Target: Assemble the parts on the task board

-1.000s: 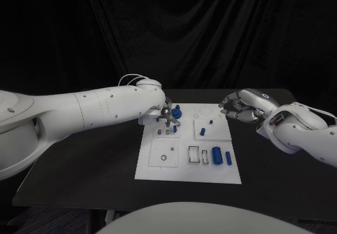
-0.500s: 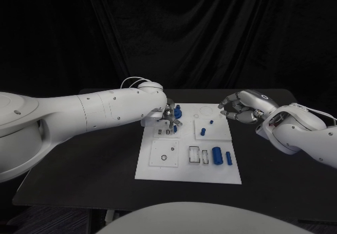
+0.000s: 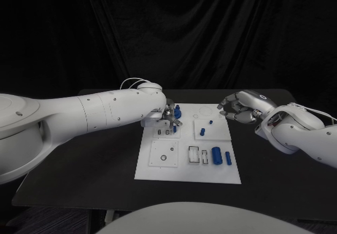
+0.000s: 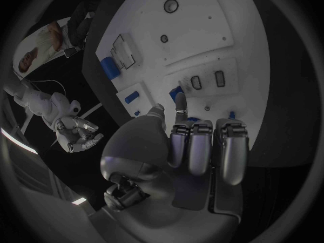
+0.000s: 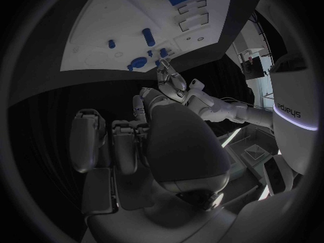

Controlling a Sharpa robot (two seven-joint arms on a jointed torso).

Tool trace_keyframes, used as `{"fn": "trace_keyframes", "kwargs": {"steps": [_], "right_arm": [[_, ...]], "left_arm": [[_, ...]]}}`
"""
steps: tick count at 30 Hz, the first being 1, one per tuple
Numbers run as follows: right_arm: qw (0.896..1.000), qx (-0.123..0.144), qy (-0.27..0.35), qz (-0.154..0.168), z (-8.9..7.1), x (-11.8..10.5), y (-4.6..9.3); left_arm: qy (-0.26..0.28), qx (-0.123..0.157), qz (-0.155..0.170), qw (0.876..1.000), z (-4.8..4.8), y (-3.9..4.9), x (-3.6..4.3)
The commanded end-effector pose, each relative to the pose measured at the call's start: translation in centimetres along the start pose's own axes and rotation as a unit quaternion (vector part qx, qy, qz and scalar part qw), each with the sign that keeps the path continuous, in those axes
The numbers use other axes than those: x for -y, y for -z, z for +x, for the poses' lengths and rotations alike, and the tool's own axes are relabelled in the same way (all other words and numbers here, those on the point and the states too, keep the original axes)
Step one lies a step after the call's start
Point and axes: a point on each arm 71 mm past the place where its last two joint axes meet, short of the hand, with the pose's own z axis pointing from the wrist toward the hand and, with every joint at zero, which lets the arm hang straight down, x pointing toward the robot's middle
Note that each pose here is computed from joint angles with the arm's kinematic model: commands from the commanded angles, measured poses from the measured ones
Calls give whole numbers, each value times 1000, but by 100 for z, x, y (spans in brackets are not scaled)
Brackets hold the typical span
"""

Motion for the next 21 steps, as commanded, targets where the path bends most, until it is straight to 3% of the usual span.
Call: {"fn": "trace_keyframes", "kwargs": {"steps": [1, 21], "right_arm": [[1000, -5, -1, 11, 16, 13, 1], [1000, -11, -1, 16, 33, 29, 0]], "left_arm": [[3, 5, 10, 1000, 10, -14, 24], [7, 4, -4, 1000, 38, -38, -50]]}}
